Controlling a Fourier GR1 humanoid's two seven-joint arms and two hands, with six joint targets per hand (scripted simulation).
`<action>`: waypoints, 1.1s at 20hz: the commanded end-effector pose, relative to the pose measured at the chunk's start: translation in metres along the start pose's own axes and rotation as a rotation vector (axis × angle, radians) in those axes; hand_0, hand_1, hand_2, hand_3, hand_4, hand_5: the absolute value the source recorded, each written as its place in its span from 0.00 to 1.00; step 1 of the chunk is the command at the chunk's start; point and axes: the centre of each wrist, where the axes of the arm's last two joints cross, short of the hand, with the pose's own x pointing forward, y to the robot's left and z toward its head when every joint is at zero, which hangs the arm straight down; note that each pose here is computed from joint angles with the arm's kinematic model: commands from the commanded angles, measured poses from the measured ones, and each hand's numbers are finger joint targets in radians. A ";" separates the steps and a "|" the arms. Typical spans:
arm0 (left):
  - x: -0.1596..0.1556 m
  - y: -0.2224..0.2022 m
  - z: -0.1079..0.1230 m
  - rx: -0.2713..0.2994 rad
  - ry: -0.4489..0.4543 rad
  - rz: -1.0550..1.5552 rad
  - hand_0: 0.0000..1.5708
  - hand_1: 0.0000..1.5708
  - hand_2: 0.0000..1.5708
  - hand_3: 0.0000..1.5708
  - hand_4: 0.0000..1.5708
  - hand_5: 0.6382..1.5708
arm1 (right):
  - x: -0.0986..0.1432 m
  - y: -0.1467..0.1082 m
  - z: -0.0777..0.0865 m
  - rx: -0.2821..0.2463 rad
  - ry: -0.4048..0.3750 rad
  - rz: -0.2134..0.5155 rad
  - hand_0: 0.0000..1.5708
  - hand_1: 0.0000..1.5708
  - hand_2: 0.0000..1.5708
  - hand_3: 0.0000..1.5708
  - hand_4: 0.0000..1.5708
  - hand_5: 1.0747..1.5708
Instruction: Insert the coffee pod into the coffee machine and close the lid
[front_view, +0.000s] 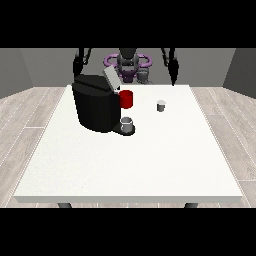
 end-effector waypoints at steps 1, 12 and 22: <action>-0.009 -0.009 0.007 -0.065 0.032 -0.068 0.00 0.00 0.00 0.00 0.00 1.00 | -0.005 0.017 0.000 -0.005 0.052 -0.009 0.00 0.00 0.00 0.00 0.00 1.00; 0.038 0.059 -0.049 -0.212 -0.004 -0.592 0.00 0.00 0.00 0.00 0.00 1.00 | 0.038 0.021 -0.028 -0.066 -0.154 0.067 0.00 0.00 0.00 0.00 0.00 1.00; 0.040 0.091 -0.093 -0.240 0.043 -0.757 0.00 0.00 0.00 0.00 0.00 1.00 | 0.043 0.071 -0.032 0.002 -0.213 0.031 0.00 0.00 0.00 0.00 0.00 1.00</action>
